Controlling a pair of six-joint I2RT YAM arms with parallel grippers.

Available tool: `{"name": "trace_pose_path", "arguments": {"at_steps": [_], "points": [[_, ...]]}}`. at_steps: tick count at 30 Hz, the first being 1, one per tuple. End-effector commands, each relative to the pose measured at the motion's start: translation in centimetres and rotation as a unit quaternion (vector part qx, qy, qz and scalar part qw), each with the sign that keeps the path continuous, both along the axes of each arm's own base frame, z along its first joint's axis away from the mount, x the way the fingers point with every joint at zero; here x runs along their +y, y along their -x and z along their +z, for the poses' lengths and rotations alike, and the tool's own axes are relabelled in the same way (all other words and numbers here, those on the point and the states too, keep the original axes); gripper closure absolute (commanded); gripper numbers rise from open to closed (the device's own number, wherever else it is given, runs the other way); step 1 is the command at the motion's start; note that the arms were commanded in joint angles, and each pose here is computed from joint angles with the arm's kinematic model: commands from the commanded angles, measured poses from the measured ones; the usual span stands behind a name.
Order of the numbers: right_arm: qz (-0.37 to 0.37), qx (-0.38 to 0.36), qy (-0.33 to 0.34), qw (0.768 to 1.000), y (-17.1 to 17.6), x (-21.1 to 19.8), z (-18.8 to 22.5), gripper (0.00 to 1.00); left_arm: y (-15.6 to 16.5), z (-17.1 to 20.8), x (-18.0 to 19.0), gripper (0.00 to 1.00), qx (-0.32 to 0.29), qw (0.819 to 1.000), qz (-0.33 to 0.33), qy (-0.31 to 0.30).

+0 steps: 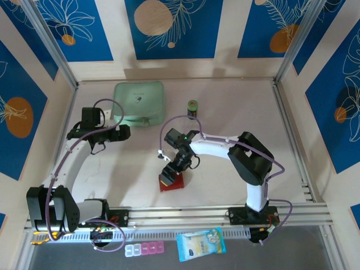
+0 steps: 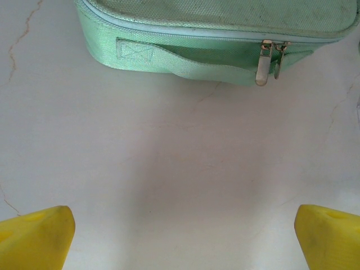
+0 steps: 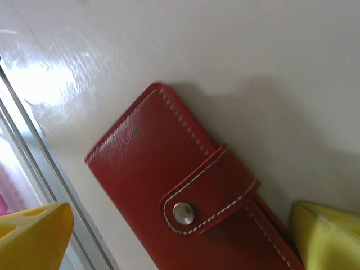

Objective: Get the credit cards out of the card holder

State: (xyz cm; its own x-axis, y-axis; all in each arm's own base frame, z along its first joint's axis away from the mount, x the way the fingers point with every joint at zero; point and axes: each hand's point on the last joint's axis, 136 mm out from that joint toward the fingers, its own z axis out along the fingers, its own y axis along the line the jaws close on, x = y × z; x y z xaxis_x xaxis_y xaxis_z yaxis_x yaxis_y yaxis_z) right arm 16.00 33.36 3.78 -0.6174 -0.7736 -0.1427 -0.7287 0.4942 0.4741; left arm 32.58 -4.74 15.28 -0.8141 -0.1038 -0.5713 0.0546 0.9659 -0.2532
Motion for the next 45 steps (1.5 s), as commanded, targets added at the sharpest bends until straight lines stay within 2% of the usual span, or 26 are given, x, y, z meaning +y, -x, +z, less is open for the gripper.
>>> {"name": "trace_pose_path", "arguments": {"at_steps": [1, 7, 11, 14, 30, 40, 45], "points": [[0.012, -0.001, 0.051, 0.999, 2.3, -1.8, -0.4, 0.01, 0.3, 0.3, -0.3, 0.00, 0.000, 1.000, -0.009, -0.001], [0.058, -0.069, 0.109, 0.990, 3.8, -2.2, -0.7, 0.01, 0.3, 0.3, -0.4, 0.00, 0.000, 1.000, -0.011, -0.001], [0.090, -0.142, 0.128, 0.977, 3.4, -1.6, -0.6, 0.01, 0.2, 0.2, -0.4, 0.00, 0.003, 1.000, -0.012, 0.000], [0.101, -0.170, 0.132, 0.971, 2.8, -1.0, -0.5, 0.01, 0.2, 0.2, -0.4, 0.00, 0.003, 1.000, -0.012, 0.001], [0.112, -0.162, 0.133, 0.971, 2.5, 0.9, -1.4, 0.00, 0.3, 0.0, -0.4, 0.00, 0.005, 1.000, -0.012, -0.002], [0.095, -0.154, 0.122, 0.976, 2.4, 1.0, -0.7, 0.15, 0.3, -0.1, -0.4, 0.00, 0.008, 1.000, -0.012, 0.000], [0.058, -0.146, 0.111, 0.981, 1.5, 0.6, 0.3, 0.17, 0.2, -0.1, -0.4, 0.00, 0.008, 1.000, -0.012, 0.000]]}}
